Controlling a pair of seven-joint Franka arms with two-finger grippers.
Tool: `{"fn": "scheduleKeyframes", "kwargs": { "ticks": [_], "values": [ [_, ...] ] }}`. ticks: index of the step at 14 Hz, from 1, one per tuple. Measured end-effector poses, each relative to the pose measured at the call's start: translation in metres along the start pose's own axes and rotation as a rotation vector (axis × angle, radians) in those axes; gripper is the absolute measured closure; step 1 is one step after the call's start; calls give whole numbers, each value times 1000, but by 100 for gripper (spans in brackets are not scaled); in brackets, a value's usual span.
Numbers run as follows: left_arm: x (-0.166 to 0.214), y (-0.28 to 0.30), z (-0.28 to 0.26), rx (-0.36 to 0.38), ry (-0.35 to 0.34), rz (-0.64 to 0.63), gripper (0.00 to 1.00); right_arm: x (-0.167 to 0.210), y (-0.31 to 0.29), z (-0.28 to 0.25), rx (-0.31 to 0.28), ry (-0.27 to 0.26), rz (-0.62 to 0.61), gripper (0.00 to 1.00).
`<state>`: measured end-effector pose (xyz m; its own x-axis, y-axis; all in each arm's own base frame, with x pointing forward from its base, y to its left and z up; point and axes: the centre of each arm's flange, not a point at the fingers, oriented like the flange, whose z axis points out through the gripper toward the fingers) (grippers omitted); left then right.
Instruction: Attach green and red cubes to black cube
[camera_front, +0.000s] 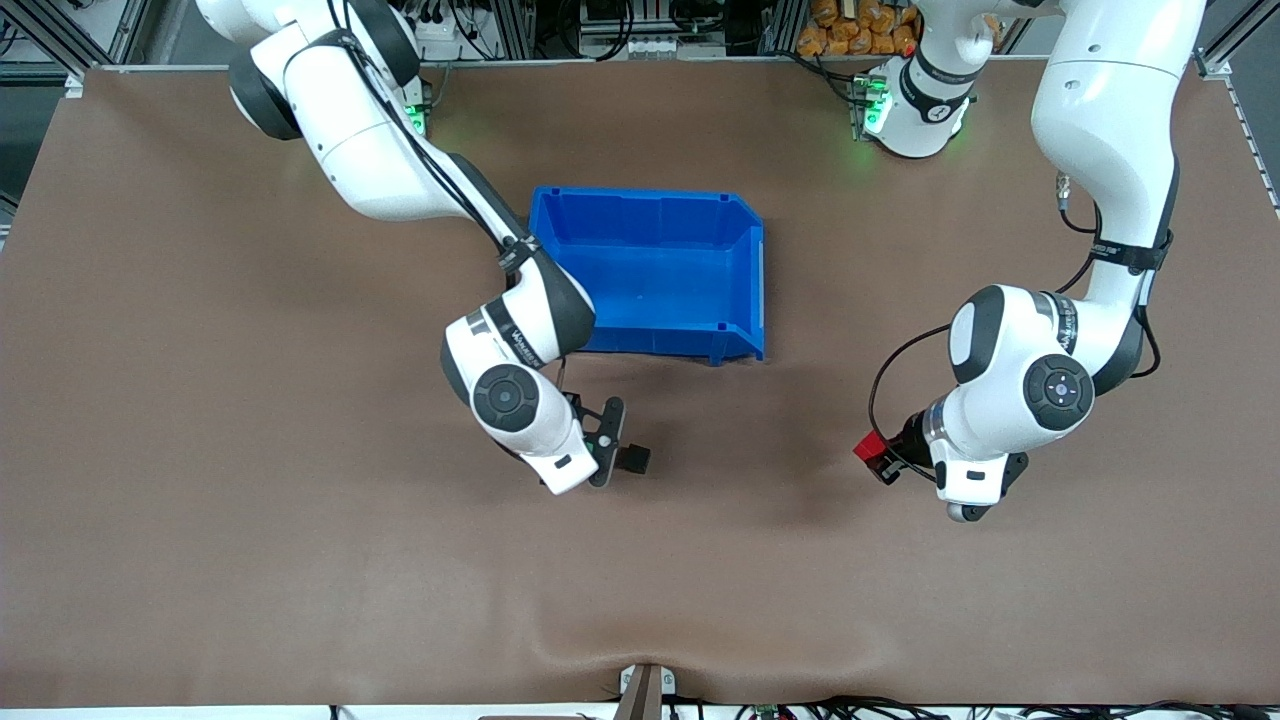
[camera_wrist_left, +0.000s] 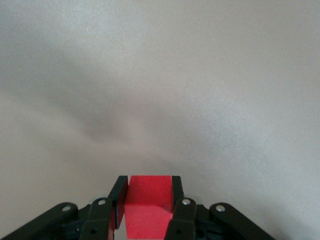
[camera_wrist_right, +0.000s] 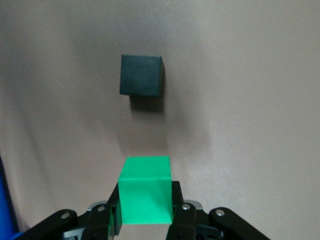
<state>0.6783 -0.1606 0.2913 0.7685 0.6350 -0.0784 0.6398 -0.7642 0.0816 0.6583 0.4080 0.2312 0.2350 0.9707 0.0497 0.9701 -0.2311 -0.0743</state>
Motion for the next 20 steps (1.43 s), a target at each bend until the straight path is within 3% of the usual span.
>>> {"fn": "scheduleKeyframes", "kwargs": {
  "ticks": [8,16,20],
  "values": [
    [1,4,-5,-10,7,-31,60,12,-8,28,-20,16,1,60],
    [-31,27,22,15,-21,-138,60,21,-12,42,-51,33,-13,60],
    [-40,41,22,-13,-49,-176,60,25,-14,40,-64,44,-19,60]
  ]
}}
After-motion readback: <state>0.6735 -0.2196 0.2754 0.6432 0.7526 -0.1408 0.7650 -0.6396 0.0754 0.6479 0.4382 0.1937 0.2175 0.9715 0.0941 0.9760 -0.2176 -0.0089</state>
